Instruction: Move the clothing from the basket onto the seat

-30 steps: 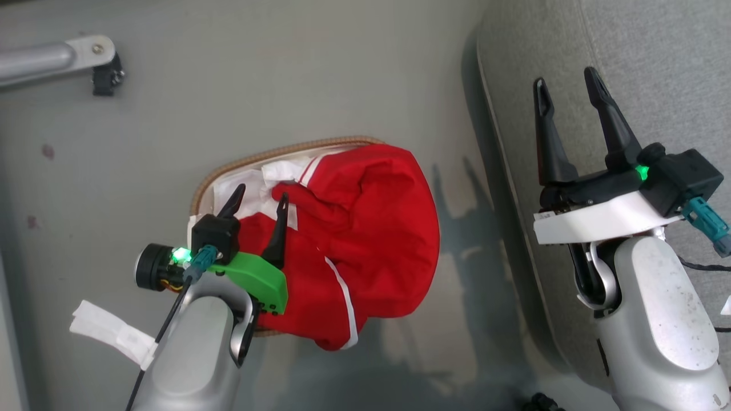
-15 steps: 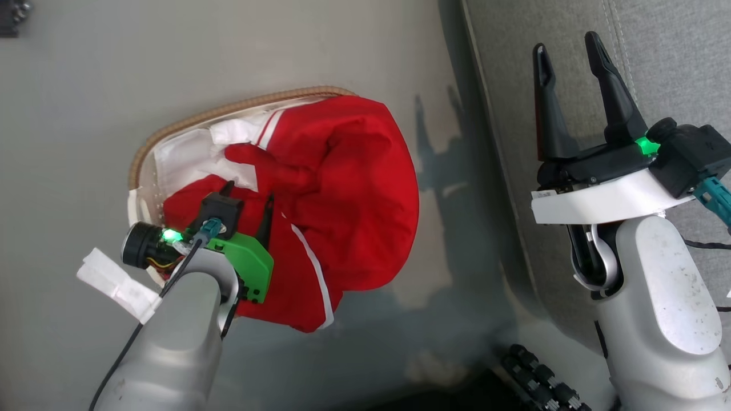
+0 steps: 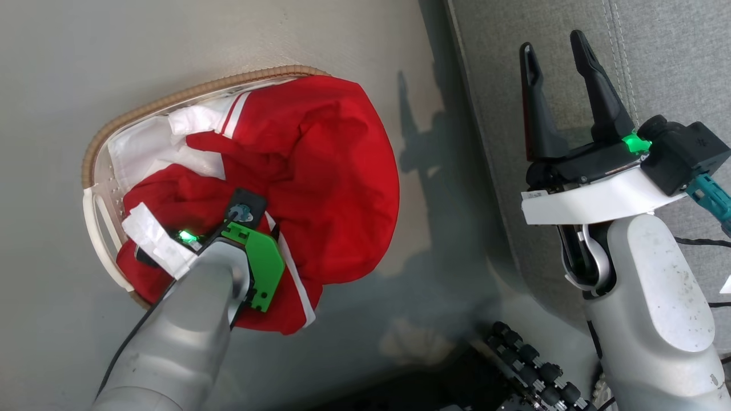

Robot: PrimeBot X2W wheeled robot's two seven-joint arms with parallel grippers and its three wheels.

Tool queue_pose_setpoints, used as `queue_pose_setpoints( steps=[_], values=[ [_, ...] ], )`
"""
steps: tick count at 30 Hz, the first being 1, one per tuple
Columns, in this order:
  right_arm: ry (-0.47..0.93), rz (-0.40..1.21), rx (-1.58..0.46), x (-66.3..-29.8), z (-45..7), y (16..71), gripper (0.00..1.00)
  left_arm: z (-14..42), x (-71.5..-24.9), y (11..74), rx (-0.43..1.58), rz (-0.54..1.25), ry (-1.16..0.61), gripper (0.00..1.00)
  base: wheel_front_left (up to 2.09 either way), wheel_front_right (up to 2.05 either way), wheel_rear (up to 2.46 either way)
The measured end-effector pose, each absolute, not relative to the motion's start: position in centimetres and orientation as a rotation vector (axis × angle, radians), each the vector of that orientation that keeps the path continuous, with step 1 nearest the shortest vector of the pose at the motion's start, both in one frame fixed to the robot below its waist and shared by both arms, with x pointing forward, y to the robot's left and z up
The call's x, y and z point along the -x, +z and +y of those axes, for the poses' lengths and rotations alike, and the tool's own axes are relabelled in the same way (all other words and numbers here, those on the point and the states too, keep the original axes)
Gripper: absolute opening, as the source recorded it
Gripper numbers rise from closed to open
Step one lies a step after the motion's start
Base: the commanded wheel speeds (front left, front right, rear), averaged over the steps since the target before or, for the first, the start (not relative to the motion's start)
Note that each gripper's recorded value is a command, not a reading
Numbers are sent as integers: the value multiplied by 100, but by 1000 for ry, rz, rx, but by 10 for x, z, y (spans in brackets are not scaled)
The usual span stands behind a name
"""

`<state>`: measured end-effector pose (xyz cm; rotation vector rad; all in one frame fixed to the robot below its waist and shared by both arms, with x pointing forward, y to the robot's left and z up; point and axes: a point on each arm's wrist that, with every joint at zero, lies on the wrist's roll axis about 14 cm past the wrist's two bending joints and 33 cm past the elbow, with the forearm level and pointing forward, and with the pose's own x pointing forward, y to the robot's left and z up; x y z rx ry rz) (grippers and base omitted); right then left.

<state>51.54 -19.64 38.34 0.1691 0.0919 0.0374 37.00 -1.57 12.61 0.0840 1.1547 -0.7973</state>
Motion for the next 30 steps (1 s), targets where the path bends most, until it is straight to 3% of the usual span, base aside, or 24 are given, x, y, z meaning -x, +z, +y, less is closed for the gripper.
queue_pose_setpoints(
  steps=[19, 20, 22, 30],
  values=[
    [38, 109, -173, -518, -196, 372, 100, 33, -350, 95, -384, 1343, -818, 97, 0, 0, 0],
    [38, 108, -173, -518, -196, 372, 100, 34, -349, 95, -392, 1356, -818, 56, 0, 0, 0],
    [39, 108, -173, -518, -195, 372, 100, 35, -347, 95, -399, 1368, -823, 0, 0, 0, 0],
    [40, 86, -172, -516, -195, 387, 100, 28, -361, 113, -320, 1268, -780, 0, 0, 0, 0]
  ],
)
